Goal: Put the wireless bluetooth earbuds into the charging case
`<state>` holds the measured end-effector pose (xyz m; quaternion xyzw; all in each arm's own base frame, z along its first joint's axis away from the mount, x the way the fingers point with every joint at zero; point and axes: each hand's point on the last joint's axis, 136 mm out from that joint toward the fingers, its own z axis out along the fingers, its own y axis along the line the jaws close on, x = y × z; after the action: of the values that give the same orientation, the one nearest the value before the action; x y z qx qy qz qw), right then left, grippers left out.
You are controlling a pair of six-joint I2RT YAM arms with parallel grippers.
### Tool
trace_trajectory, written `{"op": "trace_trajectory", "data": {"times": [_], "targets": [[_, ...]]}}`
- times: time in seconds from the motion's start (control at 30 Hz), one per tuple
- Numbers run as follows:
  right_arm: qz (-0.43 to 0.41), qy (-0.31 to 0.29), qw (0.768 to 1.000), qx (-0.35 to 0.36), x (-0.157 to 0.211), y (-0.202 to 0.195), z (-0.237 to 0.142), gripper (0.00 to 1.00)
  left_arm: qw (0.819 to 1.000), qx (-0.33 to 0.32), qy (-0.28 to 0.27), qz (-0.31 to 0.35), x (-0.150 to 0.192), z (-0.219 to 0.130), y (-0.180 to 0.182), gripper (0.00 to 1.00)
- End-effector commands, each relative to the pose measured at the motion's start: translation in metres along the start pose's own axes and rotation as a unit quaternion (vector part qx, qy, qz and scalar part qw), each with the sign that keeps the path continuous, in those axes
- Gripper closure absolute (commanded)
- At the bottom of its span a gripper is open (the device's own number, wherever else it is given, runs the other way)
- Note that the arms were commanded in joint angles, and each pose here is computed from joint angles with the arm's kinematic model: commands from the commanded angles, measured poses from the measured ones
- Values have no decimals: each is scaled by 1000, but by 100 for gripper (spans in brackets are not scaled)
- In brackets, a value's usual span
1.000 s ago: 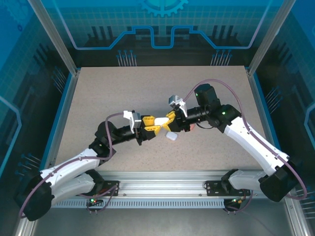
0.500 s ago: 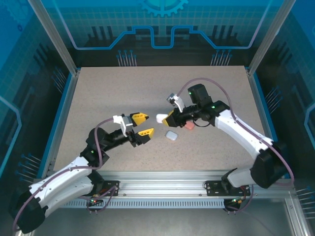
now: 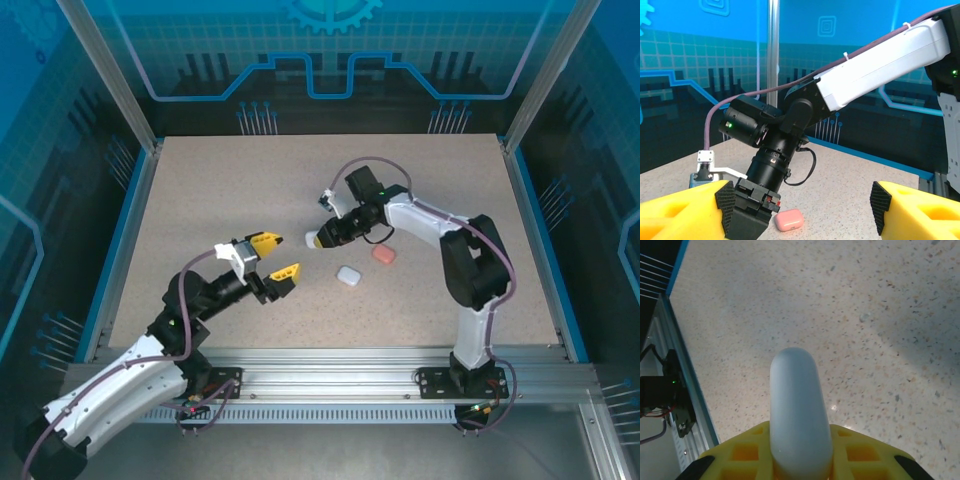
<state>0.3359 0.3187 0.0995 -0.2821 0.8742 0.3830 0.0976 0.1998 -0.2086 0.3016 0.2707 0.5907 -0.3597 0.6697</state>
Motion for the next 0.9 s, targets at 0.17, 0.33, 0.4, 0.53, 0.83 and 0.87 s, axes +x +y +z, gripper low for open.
{"op": "trace_trajectory", "data": {"times": [0.17,0.33,0.4,0.53,0.83,0.87], "targets": [[49,71,996,3,19,-26,23,85,999,-30,15,10,10,-4,10,24],[61,85,994,12,29,-37,29,81,999,-33,18,11,11,-4,11,23],[67,91,993,17,33,-42,32,80,999,-33,17,11,11,-3,11,22],[77,98,992,27,39,-49,32,76,999,-35,19,11,12,-2,12,22],[69,94,987,109,43,-68,9,54,993,-110,35,0,18,0,39,21],[68,92,986,123,43,-71,4,53,992,-122,37,-1,19,-1,43,21]]}}
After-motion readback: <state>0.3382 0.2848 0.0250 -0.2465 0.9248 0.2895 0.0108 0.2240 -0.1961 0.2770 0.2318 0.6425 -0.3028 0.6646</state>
